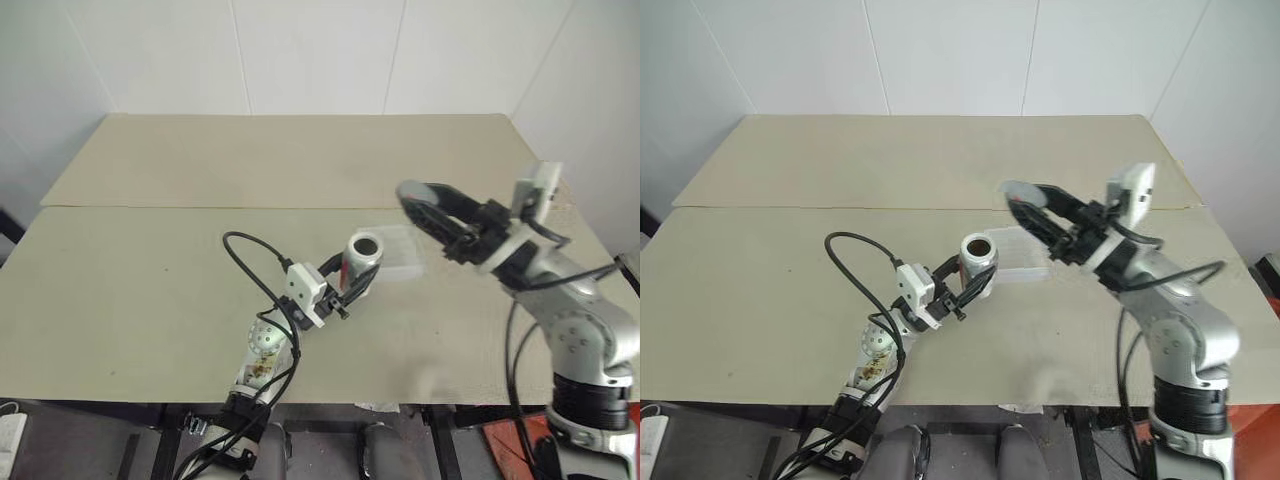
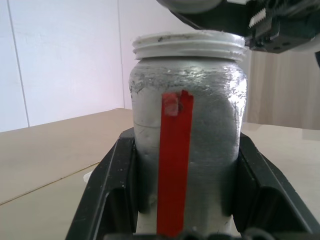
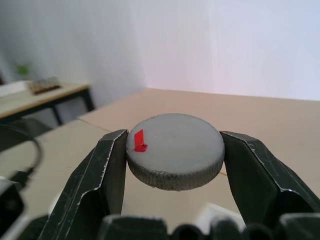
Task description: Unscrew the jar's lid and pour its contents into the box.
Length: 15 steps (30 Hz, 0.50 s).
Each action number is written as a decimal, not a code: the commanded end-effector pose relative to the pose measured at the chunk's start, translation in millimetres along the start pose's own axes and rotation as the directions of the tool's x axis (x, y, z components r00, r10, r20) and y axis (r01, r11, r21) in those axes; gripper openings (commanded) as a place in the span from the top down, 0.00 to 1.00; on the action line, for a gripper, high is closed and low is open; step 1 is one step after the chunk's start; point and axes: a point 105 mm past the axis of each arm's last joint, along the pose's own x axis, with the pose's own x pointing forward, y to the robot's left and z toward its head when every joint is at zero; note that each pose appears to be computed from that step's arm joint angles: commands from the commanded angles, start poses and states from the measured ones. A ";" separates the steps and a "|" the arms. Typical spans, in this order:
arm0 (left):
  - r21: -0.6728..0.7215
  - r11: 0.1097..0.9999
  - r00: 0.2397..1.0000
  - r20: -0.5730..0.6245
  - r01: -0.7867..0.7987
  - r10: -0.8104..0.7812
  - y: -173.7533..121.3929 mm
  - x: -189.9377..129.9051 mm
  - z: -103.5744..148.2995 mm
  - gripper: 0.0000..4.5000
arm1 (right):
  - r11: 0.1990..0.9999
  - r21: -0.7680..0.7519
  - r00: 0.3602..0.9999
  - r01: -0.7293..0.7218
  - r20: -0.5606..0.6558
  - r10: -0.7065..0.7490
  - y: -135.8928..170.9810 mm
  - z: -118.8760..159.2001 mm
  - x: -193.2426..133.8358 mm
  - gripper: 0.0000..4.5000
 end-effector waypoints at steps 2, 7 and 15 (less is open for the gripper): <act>0.032 0.999 0.998 0.057 -0.007 0.005 6.4 3.0 17.1 0.57 | 0.947 -0.279 0.949 0.159 -0.220 -0.224 -38.5 -27.4 -41.7 0.38; 0.043 0.999 0.999 0.051 0.000 -0.002 12.4 4.0 17.8 0.57 | 0.945 -0.294 0.844 0.145 -0.461 -0.273 -40.2 -78.4 -64.7 0.38; 0.068 0.998 0.999 0.049 -0.012 0.009 22.1 5.4 21.9 0.57 | 0.949 -0.277 0.701 0.152 -0.647 -0.301 -33.7 -123.8 -79.9 0.38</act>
